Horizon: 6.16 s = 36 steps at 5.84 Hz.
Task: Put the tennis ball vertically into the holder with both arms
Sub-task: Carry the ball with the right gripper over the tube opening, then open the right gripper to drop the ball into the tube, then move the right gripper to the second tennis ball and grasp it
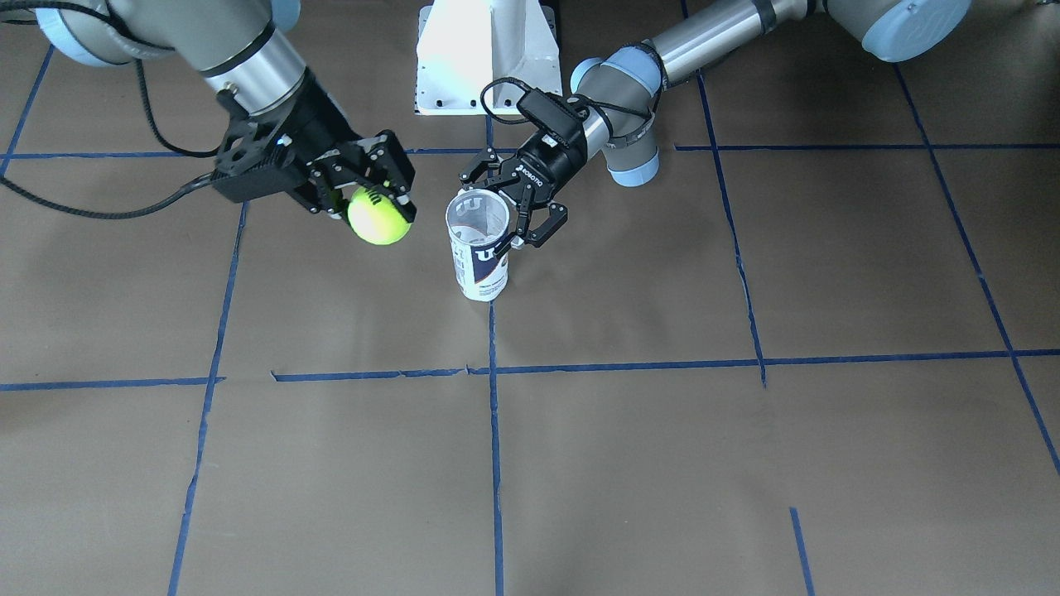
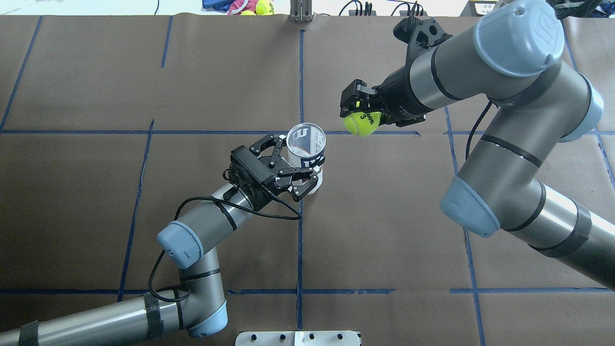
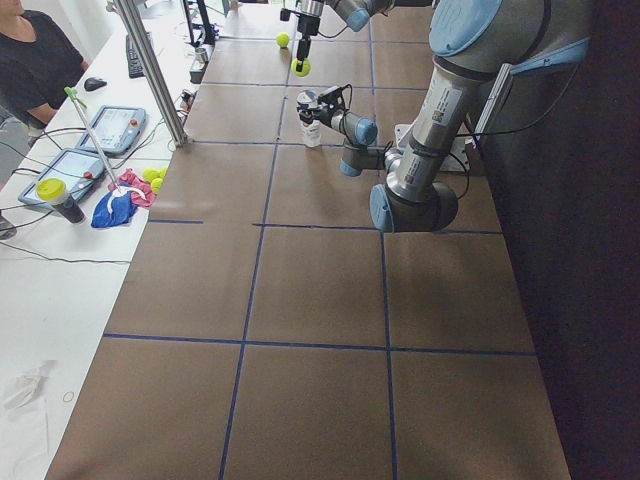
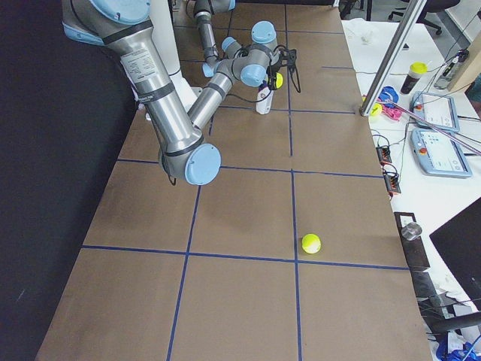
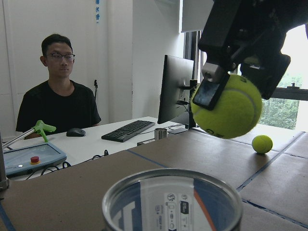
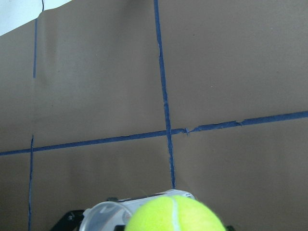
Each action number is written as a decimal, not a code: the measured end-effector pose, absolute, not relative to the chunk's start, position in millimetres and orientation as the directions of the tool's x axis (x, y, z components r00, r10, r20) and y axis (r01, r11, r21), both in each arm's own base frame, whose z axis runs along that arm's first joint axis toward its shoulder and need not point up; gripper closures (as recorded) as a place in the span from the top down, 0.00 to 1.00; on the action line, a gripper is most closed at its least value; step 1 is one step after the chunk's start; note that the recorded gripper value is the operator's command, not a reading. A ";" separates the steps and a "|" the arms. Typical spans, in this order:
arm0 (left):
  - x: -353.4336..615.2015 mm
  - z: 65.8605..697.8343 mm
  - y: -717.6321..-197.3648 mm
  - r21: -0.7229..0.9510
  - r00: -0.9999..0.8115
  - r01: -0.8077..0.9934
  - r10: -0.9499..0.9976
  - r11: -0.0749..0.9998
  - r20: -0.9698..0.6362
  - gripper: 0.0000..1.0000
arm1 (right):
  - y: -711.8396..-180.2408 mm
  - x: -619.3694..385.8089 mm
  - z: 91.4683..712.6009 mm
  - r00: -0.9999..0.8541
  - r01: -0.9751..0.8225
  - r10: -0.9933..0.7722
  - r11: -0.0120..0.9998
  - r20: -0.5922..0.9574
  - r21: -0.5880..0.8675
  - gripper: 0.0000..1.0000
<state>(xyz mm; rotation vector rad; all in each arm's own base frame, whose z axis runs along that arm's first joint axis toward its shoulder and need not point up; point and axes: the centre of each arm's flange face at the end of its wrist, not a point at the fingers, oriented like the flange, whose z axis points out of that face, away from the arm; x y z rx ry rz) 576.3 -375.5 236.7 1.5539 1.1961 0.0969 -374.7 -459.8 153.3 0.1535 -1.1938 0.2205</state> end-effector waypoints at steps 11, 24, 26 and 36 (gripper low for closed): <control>583.6 238.8 -370.8 0.776 0.479 0.615 0.716 0.140 -0.509 0.87 | -443.4 -442.3 90.7 0.385 -0.291 0.110 0.957 0.916 0.007 0.99; 581.9 237.7 -370.2 0.771 0.473 0.621 0.716 0.142 -0.513 0.87 | -636.5 -119.2 566.2 0.877 0.086 -0.168 0.977 0.451 0.196 0.99; 582.0 237.8 -370.3 0.772 0.474 0.620 0.716 0.142 -0.513 0.87 | -641.2 -105.9 629.6 0.870 0.150 -0.238 0.962 0.432 0.229 0.99; 582.4 238.2 -370.4 0.774 0.476 0.617 0.715 0.142 -0.511 0.87 | -636.3 -153.3 676.9 0.822 0.351 -0.426 0.902 0.377 0.253 0.61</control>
